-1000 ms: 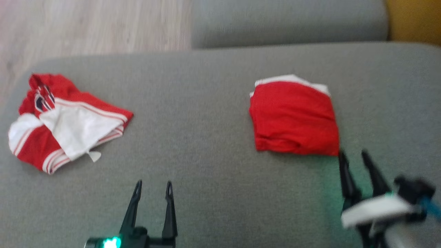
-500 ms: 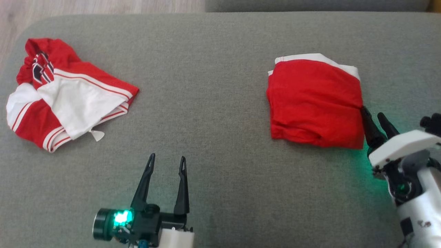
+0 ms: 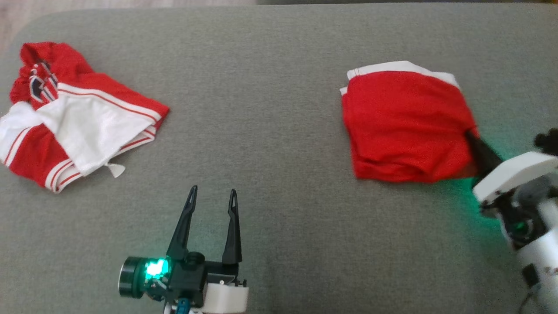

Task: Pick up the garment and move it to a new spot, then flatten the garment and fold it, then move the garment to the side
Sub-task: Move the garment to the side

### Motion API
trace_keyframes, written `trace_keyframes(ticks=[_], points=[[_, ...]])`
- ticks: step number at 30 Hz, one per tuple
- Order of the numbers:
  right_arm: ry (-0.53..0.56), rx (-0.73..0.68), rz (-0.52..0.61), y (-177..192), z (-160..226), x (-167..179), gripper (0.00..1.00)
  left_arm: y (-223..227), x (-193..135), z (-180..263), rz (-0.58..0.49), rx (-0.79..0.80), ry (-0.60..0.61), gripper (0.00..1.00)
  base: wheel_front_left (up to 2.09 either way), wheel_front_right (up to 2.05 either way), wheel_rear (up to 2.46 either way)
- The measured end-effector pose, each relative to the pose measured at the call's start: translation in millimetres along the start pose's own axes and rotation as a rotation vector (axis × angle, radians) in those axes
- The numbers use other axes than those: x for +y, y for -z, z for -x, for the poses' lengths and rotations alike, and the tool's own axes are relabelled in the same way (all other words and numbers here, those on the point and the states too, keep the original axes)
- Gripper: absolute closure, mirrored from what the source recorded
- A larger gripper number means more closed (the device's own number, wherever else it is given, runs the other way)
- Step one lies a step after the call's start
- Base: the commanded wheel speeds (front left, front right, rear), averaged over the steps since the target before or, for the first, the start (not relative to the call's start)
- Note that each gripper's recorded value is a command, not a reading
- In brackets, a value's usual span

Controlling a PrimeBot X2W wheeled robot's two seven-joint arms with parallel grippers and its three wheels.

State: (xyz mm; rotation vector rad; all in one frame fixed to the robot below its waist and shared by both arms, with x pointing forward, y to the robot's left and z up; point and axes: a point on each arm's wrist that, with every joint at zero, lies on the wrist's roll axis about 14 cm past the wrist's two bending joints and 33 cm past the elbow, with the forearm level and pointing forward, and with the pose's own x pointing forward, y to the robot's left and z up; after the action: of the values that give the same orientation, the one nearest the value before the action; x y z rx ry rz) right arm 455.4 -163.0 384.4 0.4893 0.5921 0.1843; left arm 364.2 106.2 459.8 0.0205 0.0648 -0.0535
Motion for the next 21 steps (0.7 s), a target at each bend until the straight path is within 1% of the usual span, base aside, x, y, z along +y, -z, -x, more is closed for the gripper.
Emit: trace_keyframes(ticks=[5,12,16,21], points=[[0.081,-0.061,0.091,-35.7,13.1,-39.2,1.00,0.1,-9.4,-10.0,0.007,-0.004,0.030,0.00,0.00,0.00,0.00],[0.231,-0.088,0.245,-80.5,31.7,-99.1,1.00,7.5,-26.8,-33.4,0.022,0.004,0.093,0.00,0.00,0.00,0.00],[0.312,-0.100,0.302,-100.1,39.3,-127.7,1.00,13.5,-35.7,-47.8,0.022,0.009,0.124,0.00,0.00,0.00,0.00],[0.400,-0.112,0.360,-114.9,49.1,-157.2,1.00,21.5,-43.8,-60.9,0.026,0.017,0.153,0.00,0.00,0.00,0.00]])
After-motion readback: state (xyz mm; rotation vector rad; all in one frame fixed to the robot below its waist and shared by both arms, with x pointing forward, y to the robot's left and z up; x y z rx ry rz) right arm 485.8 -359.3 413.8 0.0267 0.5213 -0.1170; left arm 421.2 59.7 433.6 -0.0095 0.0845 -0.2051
